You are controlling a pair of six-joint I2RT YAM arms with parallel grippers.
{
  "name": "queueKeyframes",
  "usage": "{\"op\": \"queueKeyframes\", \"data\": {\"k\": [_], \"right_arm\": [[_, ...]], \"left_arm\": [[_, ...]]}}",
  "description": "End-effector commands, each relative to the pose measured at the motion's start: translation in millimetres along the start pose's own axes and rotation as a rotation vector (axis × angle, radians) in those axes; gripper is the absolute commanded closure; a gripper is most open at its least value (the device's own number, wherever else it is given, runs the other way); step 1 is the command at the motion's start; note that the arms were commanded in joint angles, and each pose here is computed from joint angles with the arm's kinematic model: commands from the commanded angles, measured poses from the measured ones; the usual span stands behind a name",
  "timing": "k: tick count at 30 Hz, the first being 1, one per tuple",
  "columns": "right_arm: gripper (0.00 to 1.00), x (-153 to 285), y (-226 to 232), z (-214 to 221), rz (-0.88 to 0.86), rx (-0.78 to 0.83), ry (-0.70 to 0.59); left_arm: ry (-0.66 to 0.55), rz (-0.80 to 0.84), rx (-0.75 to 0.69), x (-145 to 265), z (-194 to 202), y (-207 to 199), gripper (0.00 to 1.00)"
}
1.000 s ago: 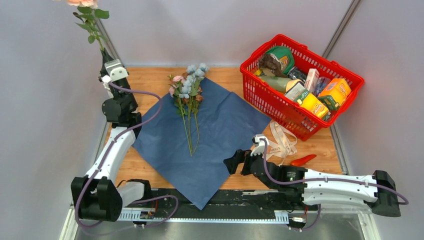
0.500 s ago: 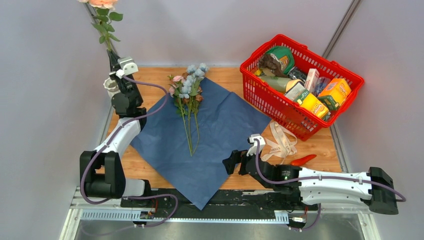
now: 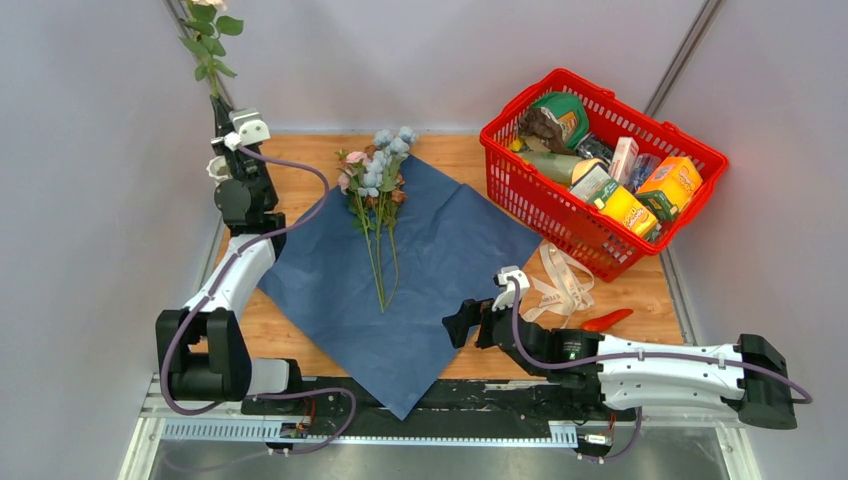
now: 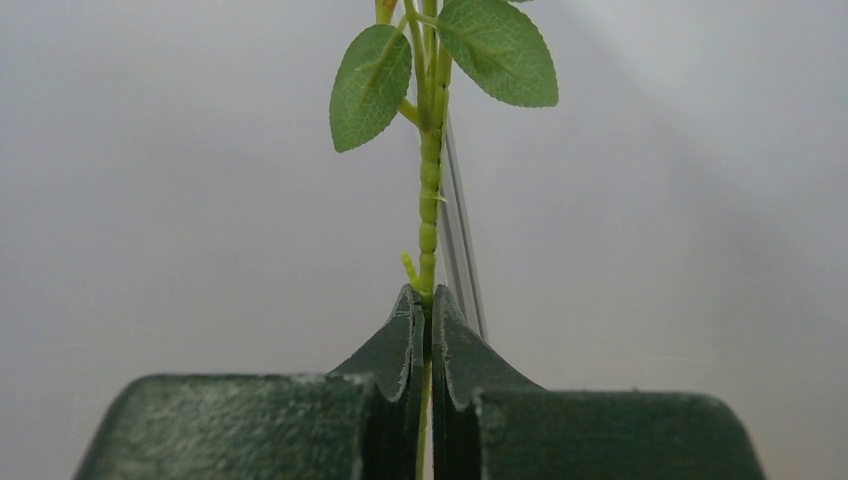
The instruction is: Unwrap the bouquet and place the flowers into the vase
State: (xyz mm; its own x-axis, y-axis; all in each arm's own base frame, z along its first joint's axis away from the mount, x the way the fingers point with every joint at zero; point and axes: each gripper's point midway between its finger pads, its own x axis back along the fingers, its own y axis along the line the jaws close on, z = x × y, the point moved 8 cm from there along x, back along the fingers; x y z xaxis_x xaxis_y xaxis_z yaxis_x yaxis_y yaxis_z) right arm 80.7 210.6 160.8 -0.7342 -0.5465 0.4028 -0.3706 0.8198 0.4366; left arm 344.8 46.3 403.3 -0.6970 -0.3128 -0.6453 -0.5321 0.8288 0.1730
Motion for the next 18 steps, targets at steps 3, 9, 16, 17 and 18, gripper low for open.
{"op": "queueKeyframes", "data": {"k": [3,9,16,17,18], "right_arm": [[0.0,4,12,-14,-0.063,-0.032,-0.05],[0.0,6,11,-13,-0.077,-0.051,-0.058],[0.0,9,11,-18,-0.089,-0.049,-0.075],[0.0,10,11,-19,-0.09,-0.051,-0.08],[0.0,9,11,-19,-0.088,-0.049,-0.082]], "left_arm": [[-0.079,-0.021,0.023,-7,-28,13,1.0],[-0.061,-0.018,0.02,-6,-17,7,1.0],[-0.027,0.028,-0.01,1,3,-3,1.0],[-0.042,0.012,-0.008,2,4,-3,1.0],[-0.05,0.007,-0.011,7,9,-3,1.0]]}}
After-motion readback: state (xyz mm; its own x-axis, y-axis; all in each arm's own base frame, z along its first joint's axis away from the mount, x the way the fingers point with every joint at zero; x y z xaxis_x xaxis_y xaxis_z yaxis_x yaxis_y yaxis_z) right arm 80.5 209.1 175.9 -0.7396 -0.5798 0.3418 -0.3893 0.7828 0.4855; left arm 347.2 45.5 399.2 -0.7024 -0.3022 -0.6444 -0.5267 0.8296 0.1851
